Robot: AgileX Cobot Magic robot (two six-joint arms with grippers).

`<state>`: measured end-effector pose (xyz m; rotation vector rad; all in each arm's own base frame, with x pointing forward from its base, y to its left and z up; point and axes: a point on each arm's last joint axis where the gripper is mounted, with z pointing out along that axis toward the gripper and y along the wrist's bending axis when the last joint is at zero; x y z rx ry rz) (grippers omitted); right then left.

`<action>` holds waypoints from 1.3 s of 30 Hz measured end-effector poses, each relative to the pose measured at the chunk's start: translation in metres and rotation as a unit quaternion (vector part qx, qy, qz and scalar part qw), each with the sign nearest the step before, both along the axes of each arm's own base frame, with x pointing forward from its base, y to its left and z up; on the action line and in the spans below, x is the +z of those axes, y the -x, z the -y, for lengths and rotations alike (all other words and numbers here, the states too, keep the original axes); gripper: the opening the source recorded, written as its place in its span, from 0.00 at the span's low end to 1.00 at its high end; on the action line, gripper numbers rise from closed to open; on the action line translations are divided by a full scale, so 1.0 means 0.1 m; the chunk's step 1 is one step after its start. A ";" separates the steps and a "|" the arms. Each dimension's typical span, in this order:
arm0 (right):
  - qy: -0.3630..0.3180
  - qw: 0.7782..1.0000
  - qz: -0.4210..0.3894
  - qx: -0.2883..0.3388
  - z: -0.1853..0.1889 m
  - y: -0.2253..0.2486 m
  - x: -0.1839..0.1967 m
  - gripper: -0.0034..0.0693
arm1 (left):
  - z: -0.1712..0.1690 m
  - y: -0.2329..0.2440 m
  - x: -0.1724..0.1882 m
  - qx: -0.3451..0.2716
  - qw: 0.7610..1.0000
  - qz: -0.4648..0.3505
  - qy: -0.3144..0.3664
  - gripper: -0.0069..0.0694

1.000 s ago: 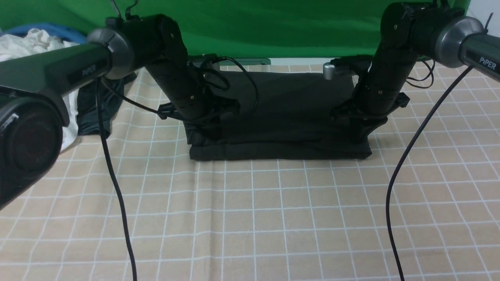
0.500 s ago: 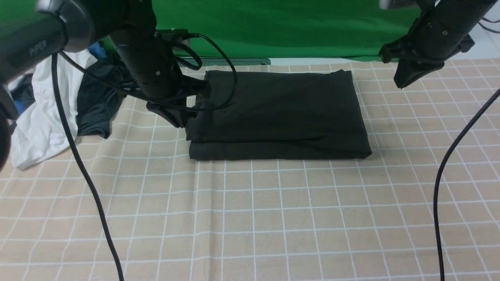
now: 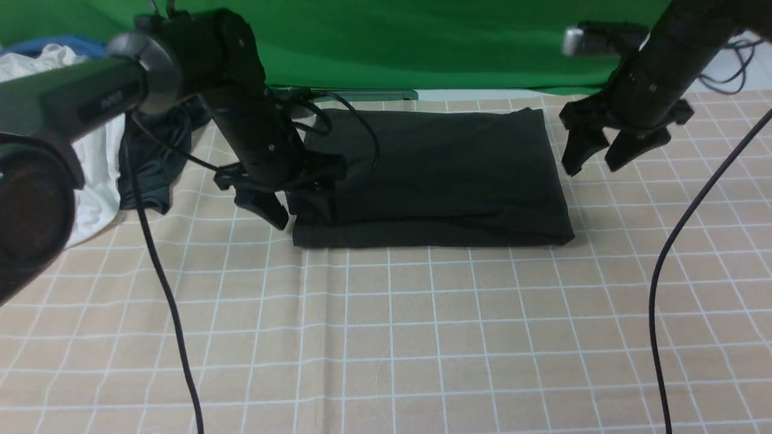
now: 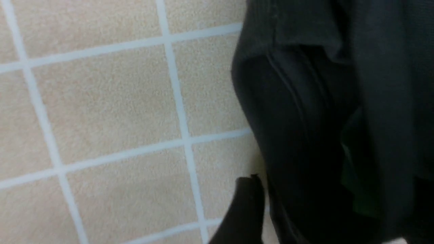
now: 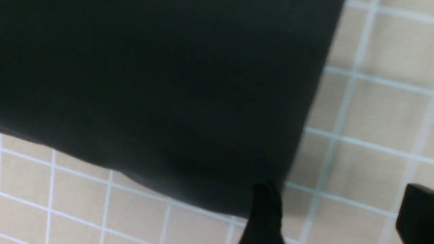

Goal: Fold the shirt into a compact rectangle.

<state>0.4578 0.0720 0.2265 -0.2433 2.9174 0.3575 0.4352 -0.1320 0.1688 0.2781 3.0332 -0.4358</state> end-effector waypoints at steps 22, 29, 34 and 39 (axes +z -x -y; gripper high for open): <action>-0.014 0.997 -0.045 0.060 -0.26 -0.06 -0.55 0.20 | 0.04 0.05 0.22 -0.025 0.999 0.005 0.036 0.14; 0.000 0.997 -0.062 0.053 -0.20 0.40 -0.25 0.20 | 0.02 0.36 0.56 -0.024 0.999 0.000 0.036 0.14; 0.000 0.993 -0.105 0.047 -0.14 0.92 -0.21 0.20 | 0.10 0.95 0.62 -0.013 0.999 -0.023 0.030 0.14; 0.007 0.990 -0.132 0.049 -0.14 1.30 -0.31 0.21 | 0.18 1.42 0.52 -0.019 0.999 -0.016 0.024 0.14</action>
